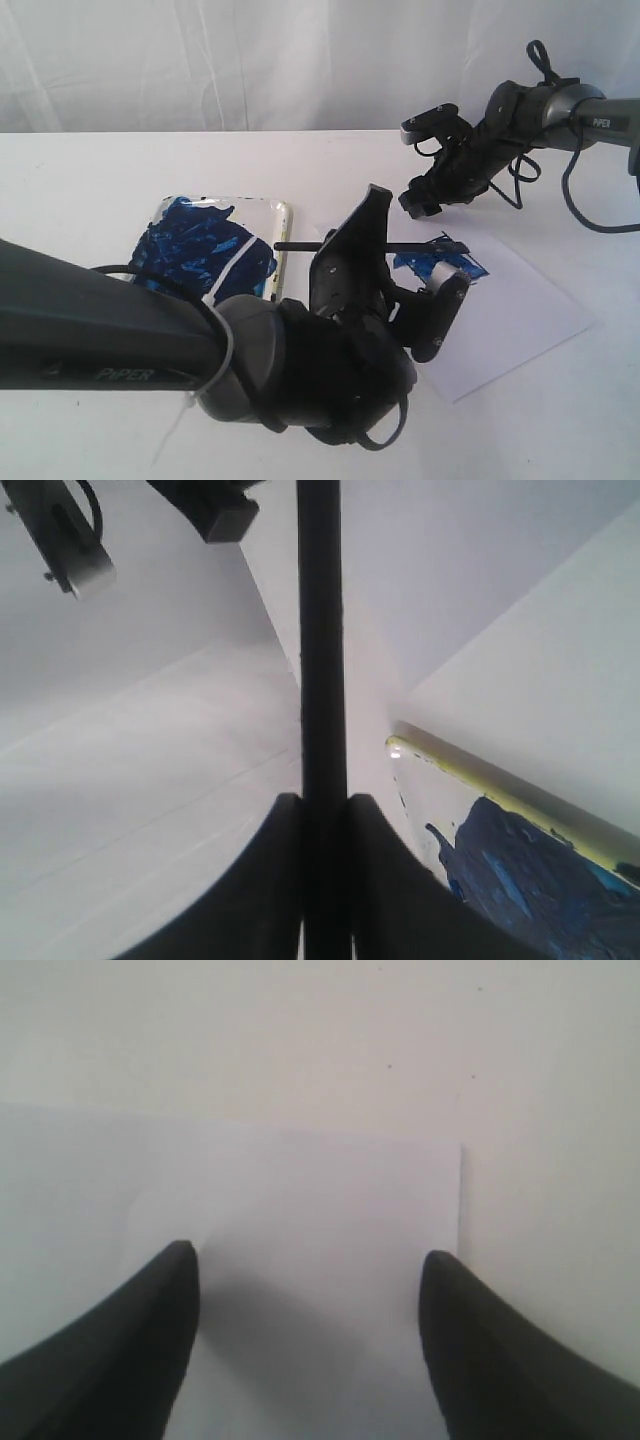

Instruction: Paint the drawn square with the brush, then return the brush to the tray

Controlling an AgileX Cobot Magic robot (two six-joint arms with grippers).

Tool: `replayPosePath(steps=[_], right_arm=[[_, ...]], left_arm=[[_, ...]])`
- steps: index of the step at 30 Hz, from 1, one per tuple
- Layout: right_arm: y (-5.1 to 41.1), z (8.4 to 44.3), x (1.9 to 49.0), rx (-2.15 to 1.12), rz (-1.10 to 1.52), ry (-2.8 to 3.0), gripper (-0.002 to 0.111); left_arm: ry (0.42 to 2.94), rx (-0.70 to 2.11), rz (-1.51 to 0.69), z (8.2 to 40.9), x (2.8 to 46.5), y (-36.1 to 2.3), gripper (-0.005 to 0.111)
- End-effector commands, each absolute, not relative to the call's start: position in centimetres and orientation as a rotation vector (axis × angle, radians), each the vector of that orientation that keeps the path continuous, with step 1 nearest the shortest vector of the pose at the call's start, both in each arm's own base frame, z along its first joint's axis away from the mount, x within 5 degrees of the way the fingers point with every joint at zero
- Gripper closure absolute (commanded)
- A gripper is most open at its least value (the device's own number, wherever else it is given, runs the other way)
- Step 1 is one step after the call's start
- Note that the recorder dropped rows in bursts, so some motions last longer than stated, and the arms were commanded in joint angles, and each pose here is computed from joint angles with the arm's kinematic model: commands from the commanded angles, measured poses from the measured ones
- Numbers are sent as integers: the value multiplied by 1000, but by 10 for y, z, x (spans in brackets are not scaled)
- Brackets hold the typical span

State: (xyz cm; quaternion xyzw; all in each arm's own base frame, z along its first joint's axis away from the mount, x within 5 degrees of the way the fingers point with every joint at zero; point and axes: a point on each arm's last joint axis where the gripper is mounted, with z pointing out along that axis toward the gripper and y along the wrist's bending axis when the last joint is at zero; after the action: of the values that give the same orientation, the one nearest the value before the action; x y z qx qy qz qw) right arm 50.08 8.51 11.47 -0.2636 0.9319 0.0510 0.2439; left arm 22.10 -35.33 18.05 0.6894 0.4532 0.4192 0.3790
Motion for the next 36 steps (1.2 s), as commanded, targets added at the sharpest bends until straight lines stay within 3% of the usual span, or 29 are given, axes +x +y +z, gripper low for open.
replayPosePath(steps=[1,36], right_arm=[[81,85,492,-833,100,2636,48],[81,85,492,-833,101,2636,48]], left_arm=[[1131,1754,1050,184,217,-356,107],[1237,1783,967,176,232,-346,107]])
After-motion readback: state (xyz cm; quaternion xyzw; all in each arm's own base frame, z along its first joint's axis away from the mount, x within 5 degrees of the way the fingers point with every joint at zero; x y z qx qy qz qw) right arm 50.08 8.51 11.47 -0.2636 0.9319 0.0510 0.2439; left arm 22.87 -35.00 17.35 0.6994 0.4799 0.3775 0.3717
